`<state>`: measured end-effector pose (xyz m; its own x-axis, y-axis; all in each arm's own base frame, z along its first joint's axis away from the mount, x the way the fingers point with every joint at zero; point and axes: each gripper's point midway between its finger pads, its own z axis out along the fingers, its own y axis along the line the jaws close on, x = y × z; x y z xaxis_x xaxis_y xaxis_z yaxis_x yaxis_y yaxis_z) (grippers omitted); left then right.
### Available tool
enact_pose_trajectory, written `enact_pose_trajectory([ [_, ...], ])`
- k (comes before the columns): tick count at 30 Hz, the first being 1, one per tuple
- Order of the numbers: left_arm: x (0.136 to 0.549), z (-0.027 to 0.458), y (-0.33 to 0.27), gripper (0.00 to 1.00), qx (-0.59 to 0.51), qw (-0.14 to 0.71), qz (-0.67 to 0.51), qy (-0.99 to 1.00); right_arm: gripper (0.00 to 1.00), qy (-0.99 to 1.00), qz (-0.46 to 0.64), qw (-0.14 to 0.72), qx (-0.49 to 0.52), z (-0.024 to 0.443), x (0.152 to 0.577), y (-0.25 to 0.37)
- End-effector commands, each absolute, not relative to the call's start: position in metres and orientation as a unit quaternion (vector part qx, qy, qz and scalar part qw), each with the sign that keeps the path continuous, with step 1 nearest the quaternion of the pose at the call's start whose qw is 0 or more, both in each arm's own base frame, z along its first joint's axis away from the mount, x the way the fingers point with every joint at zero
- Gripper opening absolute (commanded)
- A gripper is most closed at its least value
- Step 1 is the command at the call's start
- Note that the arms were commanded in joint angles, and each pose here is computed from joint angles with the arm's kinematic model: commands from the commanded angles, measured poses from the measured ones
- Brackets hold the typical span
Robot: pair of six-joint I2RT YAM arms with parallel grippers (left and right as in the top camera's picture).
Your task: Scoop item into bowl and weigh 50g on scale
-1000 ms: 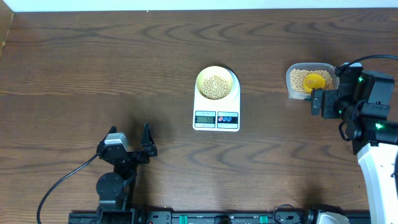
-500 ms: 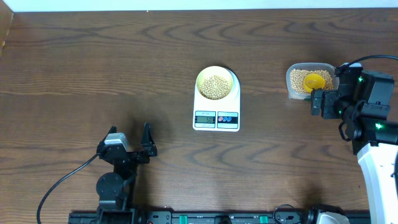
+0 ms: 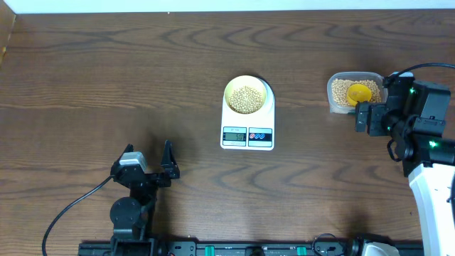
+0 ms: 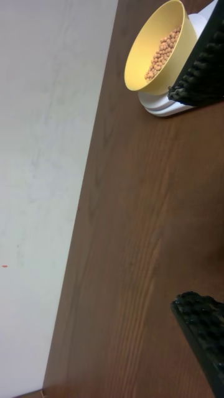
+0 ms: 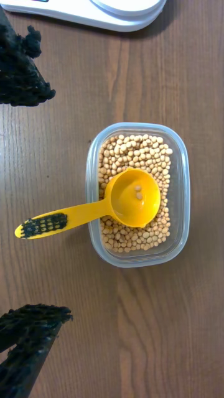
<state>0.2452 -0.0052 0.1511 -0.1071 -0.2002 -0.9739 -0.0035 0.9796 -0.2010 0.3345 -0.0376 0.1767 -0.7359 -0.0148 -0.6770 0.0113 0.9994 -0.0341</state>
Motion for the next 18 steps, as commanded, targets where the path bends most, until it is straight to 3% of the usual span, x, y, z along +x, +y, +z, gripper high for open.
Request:
enact_pose_trajectory([
  [1,0.2439,0.1363,0.0015,0.97,-0.080,0.647,-0.057,0.756,0.99,0.927,-0.025,0.373,-0.008,0.1861,0.3366,-0.0381],
  [18,0.2439,0.1363,0.0015,0.98,-0.080,0.647,-0.057,0.756,0.99,0.933,-0.021,0.359,-0.008,0.1801,0.3275,-0.0361],
])
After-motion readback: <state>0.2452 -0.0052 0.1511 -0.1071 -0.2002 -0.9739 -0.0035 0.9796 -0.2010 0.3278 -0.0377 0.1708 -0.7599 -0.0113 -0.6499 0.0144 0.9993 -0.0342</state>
